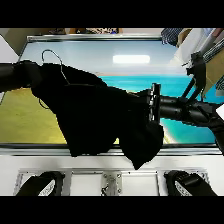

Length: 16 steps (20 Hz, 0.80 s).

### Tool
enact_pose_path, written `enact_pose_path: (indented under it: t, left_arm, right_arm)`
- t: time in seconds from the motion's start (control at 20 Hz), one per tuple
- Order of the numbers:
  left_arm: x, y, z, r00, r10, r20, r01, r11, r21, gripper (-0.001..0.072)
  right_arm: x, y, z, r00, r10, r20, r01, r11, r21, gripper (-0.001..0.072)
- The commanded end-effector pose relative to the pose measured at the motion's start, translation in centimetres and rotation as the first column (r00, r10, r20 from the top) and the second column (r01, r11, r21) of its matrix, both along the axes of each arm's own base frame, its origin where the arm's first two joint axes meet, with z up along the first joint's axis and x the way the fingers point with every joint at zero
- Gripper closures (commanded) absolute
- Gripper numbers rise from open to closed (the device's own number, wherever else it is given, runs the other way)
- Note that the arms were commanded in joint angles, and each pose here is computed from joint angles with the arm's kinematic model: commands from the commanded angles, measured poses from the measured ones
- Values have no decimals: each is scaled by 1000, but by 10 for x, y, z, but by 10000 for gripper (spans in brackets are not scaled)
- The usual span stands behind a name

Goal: Fold the clothes and pants, and hang the long-sleeved shirts on hangers.

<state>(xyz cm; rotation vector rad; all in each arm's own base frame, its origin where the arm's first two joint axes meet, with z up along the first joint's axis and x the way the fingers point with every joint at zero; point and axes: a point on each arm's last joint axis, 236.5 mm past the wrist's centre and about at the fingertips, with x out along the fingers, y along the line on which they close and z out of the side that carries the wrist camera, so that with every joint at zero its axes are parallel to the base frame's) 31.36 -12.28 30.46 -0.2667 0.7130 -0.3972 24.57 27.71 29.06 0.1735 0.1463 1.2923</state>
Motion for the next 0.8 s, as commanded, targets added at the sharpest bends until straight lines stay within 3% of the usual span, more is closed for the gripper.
enact_pose_path:
  t: [0.0, 0.35, 0.4, 0.45, 0.5, 0.75]
  left_arm:
    - [-8, 0, -1, 1000, -13, -23, 13, 1000, 14, 694]
    - [-13, 0, -5, 999, -22, -48, 23, 1000, 21, 693]
    - [-13, 0, -5, 999, -22, -48, 23, 1000, 20, 659]
    - [-13, -1, -5, 999, -24, -48, 25, 1000, 18, 439]
    - [-14, -4, -4, 998, -34, -47, 34, 999, 5, 304]
    - [-13, -10, 4, 999, -45, -23, 45, 999, -25, 304]
  right_arm:
    - [12, 0, 14, 1000, -19, 14, 17, 997, 81, 706]
    - [16, -1, 15, 999, -35, 10, 34, 995, 90, 706]
    - [16, 0, 15, 999, -33, 9, 32, 995, 90, 706]
    - [16, 0, 15, 999, -32, 9, 32, 995, 90, 706]
    - [15, 0, 15, 999, -31, 9, 30, 995, 90, 707]
    - [11, 4, 15, 1000, -17, 10, 16, 996, 89, 706]
